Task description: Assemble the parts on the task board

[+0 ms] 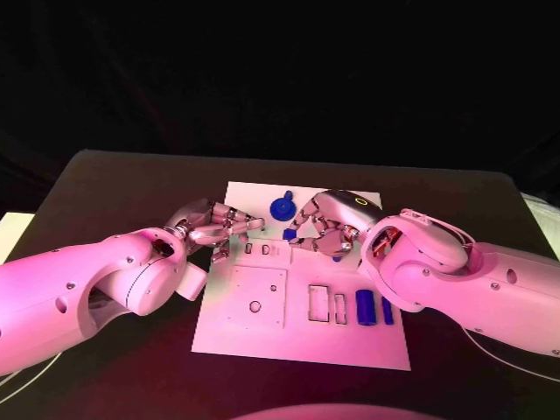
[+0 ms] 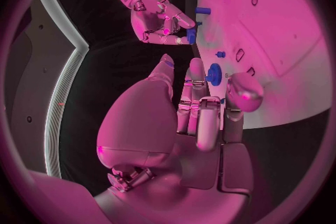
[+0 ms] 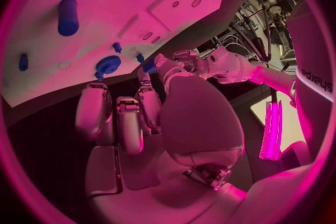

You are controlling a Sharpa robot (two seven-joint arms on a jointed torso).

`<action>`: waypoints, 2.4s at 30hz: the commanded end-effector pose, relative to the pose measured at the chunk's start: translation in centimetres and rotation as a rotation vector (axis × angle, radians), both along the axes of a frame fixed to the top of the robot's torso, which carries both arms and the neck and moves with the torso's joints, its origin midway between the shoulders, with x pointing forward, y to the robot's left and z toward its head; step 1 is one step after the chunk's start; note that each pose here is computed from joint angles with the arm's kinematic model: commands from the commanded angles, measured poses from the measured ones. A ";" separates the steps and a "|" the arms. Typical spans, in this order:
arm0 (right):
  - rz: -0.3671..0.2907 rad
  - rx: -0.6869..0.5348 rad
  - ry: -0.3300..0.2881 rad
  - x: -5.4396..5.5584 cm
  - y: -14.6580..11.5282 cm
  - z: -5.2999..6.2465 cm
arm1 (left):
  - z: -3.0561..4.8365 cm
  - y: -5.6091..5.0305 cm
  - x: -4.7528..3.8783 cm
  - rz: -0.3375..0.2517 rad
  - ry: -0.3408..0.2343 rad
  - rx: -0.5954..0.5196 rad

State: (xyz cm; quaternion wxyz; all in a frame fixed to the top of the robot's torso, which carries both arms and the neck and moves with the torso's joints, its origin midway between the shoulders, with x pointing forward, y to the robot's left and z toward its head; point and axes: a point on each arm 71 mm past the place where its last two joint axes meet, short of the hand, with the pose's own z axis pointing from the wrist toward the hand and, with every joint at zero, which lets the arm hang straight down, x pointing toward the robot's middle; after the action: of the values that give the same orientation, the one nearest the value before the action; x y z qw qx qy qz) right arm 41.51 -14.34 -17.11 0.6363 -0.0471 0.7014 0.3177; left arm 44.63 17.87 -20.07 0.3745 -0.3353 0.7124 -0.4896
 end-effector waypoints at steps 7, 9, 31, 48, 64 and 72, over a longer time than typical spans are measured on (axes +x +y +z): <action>0.005 -0.028 -0.018 -0.4 0.5 0.1 | -0.12 -0.4 -0.34 -0.021 -0.025 0.150; 0.008 -0.029 -0.017 -0.4 0.6 0.1 | -0.15 -0.5 -0.37 -0.024 -0.021 0.156; 0.059 -0.022 -0.009 -0.9 1.7 0.0 | -0.59 -1.4 -0.40 -0.027 0.024 0.202; 0.081 -0.004 -0.011 -1.2 2.2 0.2 | -0.72 -1.8 -0.47 -0.046 0.040 0.207; 0.089 0.026 -0.031 -1.3 2.4 0.5 | -0.89 -1.8 -0.41 -0.060 0.052 0.216; 0.095 0.030 -0.030 -1.4 2.5 0.5 | -0.89 -1.8 -0.44 -0.062 0.053 0.218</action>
State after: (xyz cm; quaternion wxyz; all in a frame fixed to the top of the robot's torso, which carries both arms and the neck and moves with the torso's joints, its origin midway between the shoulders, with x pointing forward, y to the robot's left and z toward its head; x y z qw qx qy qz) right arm 40.31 -12.05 -16.74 0.6303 -0.0714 0.6901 0.3484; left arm 44.30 16.32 -20.94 0.3809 -0.2913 0.7760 -0.4097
